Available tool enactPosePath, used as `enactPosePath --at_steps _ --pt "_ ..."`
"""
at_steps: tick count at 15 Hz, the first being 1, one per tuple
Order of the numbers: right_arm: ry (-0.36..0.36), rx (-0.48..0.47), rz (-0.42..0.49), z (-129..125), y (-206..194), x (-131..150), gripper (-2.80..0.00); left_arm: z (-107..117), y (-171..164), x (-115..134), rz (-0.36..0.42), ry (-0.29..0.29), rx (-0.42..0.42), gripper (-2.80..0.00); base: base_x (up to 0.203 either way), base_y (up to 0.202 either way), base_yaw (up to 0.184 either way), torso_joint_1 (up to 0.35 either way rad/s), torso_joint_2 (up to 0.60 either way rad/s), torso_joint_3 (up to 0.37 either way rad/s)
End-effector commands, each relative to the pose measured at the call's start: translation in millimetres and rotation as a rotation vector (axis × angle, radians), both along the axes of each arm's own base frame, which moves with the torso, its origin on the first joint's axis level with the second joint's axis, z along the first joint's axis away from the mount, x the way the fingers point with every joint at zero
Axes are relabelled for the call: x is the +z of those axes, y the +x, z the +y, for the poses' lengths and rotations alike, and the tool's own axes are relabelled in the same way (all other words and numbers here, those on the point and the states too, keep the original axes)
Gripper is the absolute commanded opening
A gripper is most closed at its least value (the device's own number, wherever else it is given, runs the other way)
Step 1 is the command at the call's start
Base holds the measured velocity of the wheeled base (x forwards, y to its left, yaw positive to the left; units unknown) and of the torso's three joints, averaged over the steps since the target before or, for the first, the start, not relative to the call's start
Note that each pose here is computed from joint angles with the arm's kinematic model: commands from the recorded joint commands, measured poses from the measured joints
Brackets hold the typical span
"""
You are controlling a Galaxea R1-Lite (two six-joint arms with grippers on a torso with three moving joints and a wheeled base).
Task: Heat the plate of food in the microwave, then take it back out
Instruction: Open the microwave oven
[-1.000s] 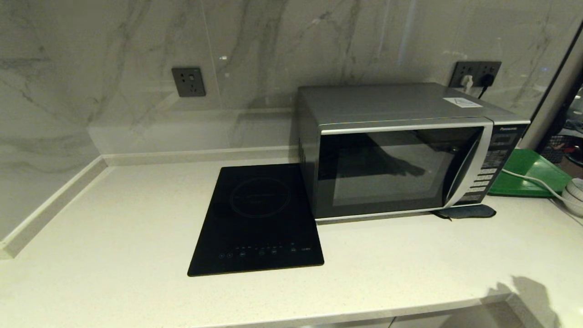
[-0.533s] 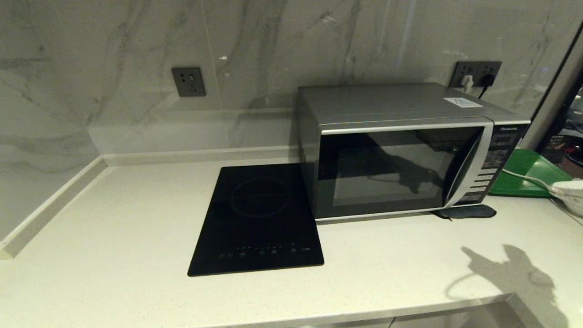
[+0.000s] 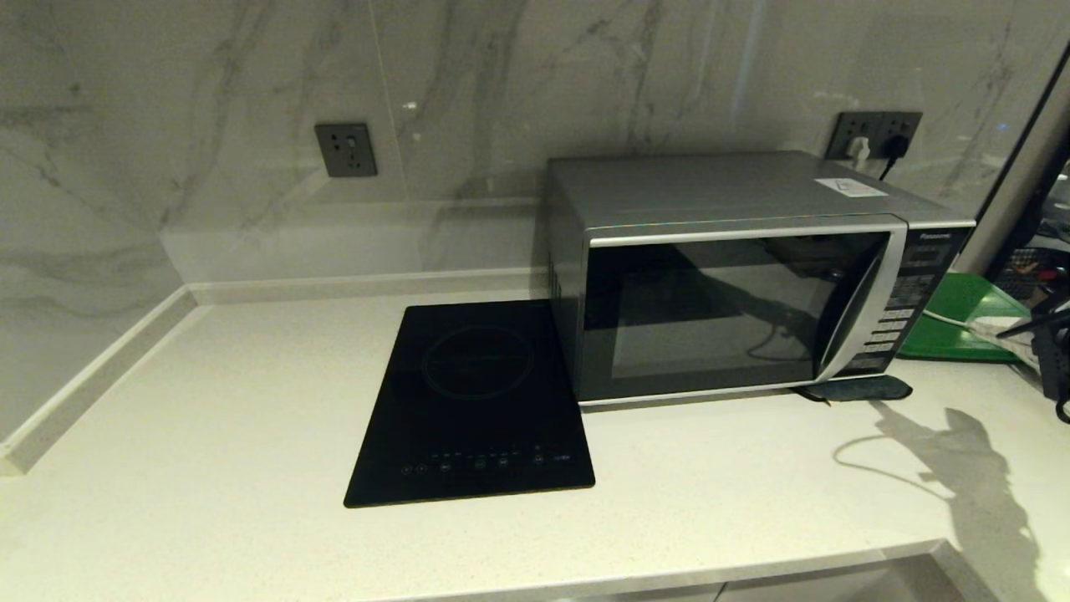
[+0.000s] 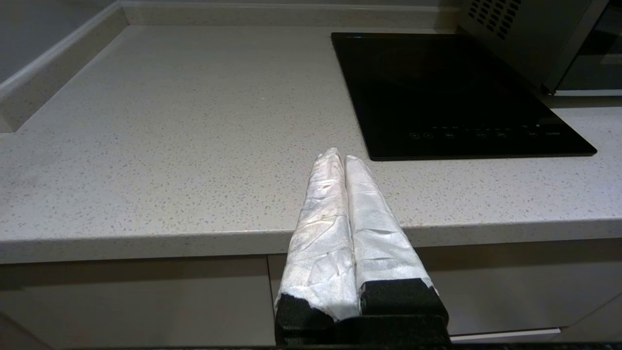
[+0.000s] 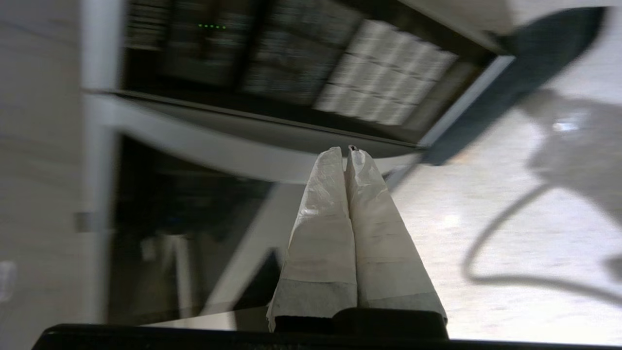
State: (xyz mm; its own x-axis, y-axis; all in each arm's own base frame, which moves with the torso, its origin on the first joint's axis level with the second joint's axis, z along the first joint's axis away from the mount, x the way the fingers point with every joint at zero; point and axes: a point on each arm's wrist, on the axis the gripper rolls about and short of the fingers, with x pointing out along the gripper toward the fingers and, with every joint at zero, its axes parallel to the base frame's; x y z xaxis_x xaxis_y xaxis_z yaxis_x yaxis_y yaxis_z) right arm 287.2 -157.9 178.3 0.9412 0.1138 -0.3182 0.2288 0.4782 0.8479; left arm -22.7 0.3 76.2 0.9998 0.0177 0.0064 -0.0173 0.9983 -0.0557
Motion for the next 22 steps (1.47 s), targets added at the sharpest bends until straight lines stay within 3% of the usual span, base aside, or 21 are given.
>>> enactPosePath --at_steps 1,9,22 --pt "0.032 -0.005 0.061 -9 9 -38 -2.8 0 0 0 0.0 -0.001 0.001 -2.8 0.0 0.0 0.0 0.0 0.0 0.0" --pt "0.032 0.045 0.053 -29 43 -103 -2.8 0 0 0 0.0 -0.001 -0.001 -2.8 0.0 0.0 0.0 0.0 0.0 0.0" --pt "0.04 0.162 0.013 -41 88 -132 -2.8 0 0 0 0.0 -0.001 0.001 -2.8 0.0 0.0 0.0 0.0 0.0 0.0"
